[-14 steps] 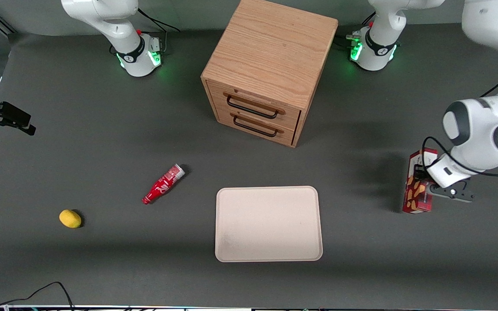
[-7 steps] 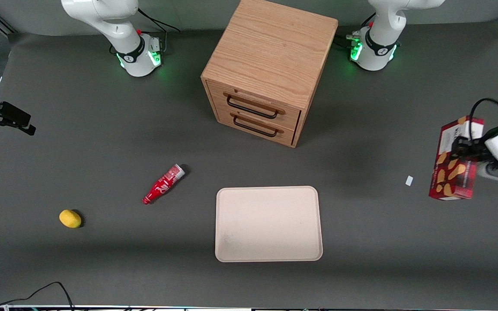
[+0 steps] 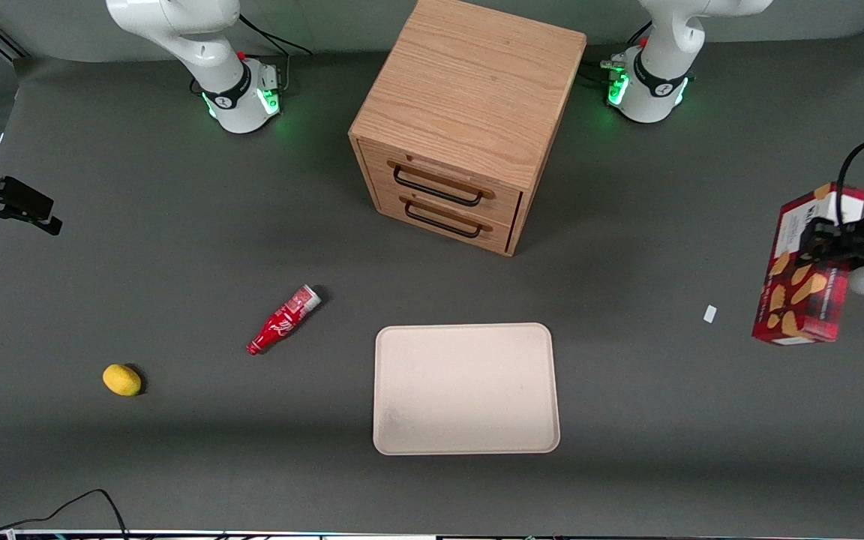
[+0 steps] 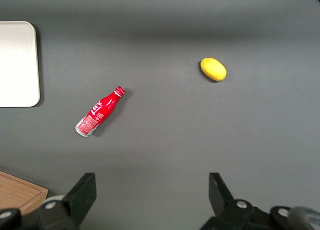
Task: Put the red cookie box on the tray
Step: 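Lift the shortbread box up off the table with the left gripper, then carry the held box over to the cream tray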
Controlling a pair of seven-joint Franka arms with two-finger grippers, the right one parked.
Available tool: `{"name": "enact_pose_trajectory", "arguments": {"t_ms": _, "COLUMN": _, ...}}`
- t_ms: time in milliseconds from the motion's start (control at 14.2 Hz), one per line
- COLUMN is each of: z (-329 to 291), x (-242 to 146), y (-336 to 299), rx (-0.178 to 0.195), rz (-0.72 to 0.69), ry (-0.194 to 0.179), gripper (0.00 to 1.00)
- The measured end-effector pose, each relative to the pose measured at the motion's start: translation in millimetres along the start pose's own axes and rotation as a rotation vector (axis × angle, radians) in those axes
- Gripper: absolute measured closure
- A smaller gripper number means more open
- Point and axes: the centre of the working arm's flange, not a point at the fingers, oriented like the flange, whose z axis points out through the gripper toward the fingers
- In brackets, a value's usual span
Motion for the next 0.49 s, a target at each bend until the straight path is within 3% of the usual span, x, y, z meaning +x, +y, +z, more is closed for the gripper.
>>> {"name": "enact_pose_trajectory", "arguments": {"t_ms": 281, "z": 25, "x": 56, "y": 91, "rx": -0.007, "rz": -0.089, "ry": 0.008, "gripper": 0.61}}
{"name": "enact_pose_trajectory", "arguments": {"t_ms": 491, "z": 65, "x": 99, "y": 180, "rx": -0.018, "rz": -0.179, "ry": 0.054, "gripper": 0.61}}
